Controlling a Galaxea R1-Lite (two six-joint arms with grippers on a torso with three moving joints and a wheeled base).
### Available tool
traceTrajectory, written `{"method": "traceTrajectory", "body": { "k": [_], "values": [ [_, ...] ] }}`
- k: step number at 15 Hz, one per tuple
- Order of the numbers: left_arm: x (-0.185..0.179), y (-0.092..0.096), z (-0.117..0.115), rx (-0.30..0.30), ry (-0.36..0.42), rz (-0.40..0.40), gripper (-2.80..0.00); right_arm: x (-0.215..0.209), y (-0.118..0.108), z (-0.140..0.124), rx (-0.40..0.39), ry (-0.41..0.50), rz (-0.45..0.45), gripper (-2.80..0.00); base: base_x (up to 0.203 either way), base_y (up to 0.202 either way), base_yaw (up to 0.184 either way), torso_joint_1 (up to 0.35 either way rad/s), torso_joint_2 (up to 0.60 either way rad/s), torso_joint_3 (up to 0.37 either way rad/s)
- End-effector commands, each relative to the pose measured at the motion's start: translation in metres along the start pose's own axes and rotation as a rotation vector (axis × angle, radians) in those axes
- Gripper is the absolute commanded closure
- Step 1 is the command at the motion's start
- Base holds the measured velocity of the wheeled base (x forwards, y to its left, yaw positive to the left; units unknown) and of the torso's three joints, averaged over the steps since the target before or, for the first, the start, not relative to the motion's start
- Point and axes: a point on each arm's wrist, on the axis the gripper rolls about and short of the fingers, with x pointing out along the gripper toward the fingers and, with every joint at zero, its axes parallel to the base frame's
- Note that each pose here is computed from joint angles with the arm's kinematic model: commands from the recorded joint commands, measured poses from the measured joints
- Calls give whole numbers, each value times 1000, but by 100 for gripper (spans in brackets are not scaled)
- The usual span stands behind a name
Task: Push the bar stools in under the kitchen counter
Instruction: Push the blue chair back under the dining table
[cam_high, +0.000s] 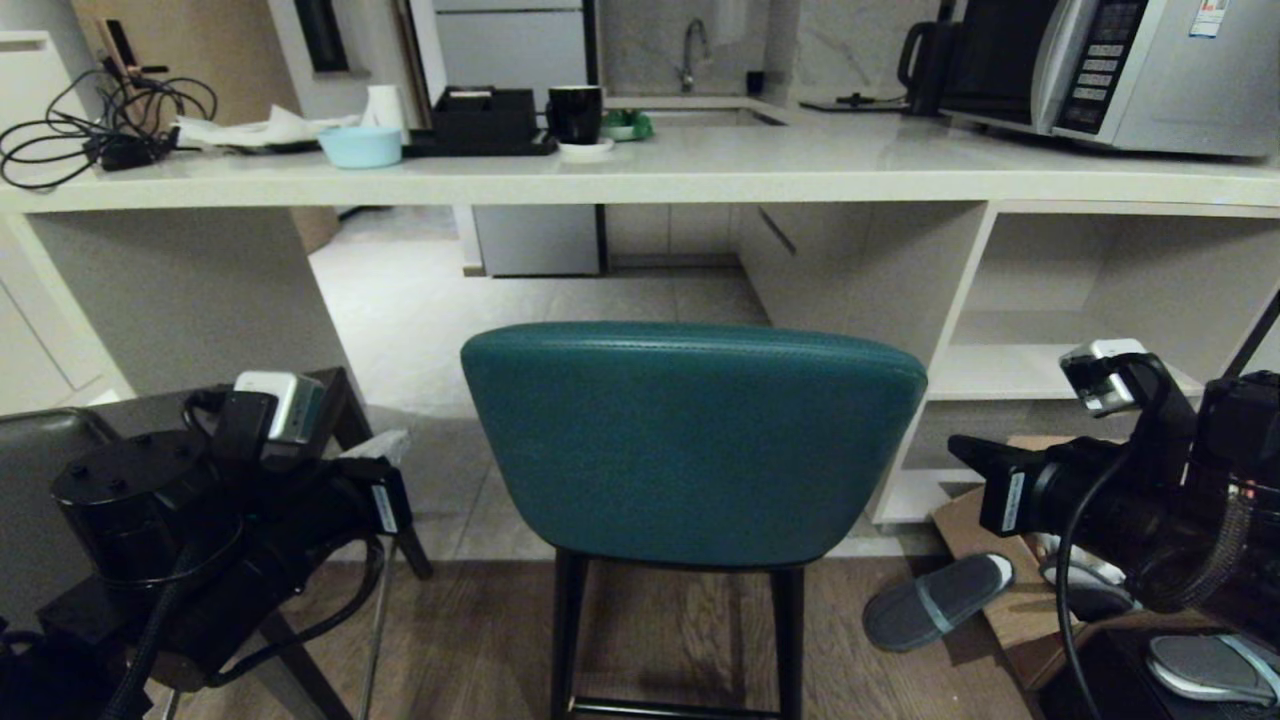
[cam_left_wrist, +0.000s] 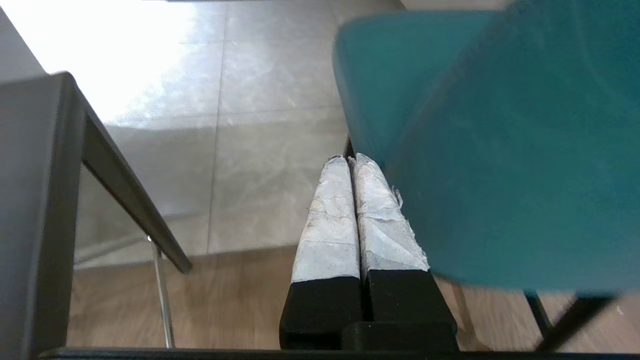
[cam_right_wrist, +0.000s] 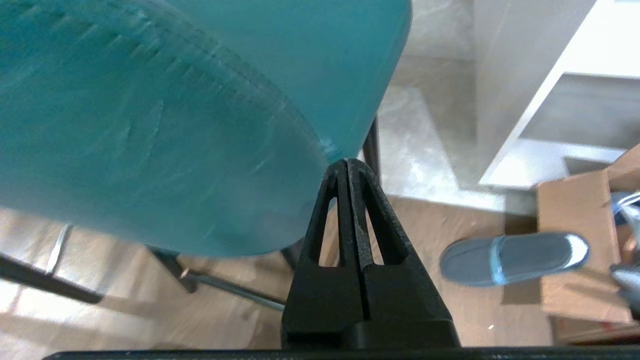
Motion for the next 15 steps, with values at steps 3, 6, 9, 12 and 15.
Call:
{"method": "traceTrajectory", "body": {
  "k": [3,6,9,12,15],
  "values": [
    [9,-4,2,0,-15,-8,0,9,1,3,-6,-3,0,0,0,0,0,0,0,0],
    [5,-6,-1,0,-3,-10,0,5,0,-5,-4,9,-3,0,0,0,0,0,0,0],
    [5,-6,-1,2,-2,-10,0,4,-1,-4,-3,4,-16,0,101,0,3,-2,1,5],
    [6,-6,-2,2,0,-13,0,1,-2,-6,-3,7,-36,0,197,0,0,6,3,2],
    [5,-9,-2,4,4,-22,0,-6,-2,-8,-2,5,-36,0,160,0,5,7,7,2]
  ]
}}
